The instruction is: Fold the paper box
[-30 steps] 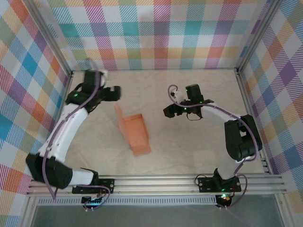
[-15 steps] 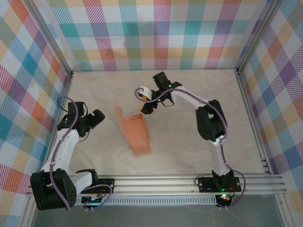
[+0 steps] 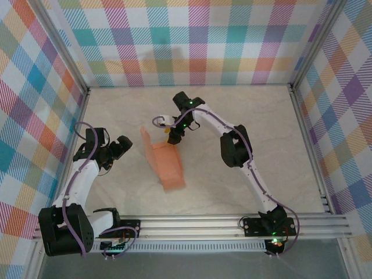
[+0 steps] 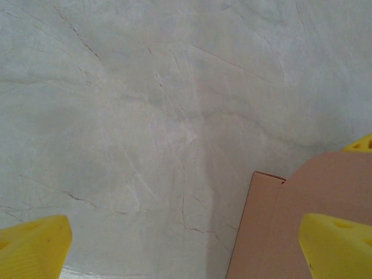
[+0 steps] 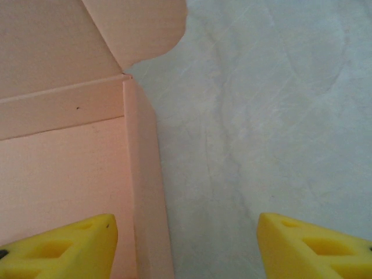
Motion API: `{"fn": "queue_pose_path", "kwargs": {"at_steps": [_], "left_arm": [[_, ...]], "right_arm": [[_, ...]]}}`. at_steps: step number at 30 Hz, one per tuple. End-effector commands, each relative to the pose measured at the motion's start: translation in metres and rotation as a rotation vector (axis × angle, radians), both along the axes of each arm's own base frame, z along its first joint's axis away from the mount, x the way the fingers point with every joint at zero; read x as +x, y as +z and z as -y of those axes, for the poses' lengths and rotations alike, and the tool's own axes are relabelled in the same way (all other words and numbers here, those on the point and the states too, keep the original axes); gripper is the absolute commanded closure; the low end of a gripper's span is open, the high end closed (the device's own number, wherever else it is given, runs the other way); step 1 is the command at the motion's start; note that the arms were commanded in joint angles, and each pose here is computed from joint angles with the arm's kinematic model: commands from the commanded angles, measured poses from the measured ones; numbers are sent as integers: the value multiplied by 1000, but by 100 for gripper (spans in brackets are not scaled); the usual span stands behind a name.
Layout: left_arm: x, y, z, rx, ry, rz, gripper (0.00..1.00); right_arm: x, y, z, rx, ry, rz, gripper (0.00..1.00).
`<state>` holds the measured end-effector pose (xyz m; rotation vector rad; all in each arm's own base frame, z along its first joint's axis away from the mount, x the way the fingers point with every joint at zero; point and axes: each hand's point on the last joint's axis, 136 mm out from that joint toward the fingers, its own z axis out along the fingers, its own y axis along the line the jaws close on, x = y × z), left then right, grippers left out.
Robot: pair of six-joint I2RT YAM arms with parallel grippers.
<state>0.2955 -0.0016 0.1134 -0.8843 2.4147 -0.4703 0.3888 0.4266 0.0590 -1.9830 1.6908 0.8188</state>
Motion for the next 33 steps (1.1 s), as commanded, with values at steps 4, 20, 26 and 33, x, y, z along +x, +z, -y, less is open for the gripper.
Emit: {"fn": "queue_pose_path", "kwargs": {"at_steps": [4,20,26,33], "left_arm": [[1,-2,1,-7,-17,19,0],[3,-5,3,-13,-33,25,0],[4,-4,6,-20,-49,33,0],[1,9,10,66,-100,75,0]], "right_arm": [[-21,0,-11,19,85,-22,45],[-16,8,-10,-4,50,23,90],[0,13,-3,1,-58,86,100],[33,17,26,-35,-358,228,100]]}}
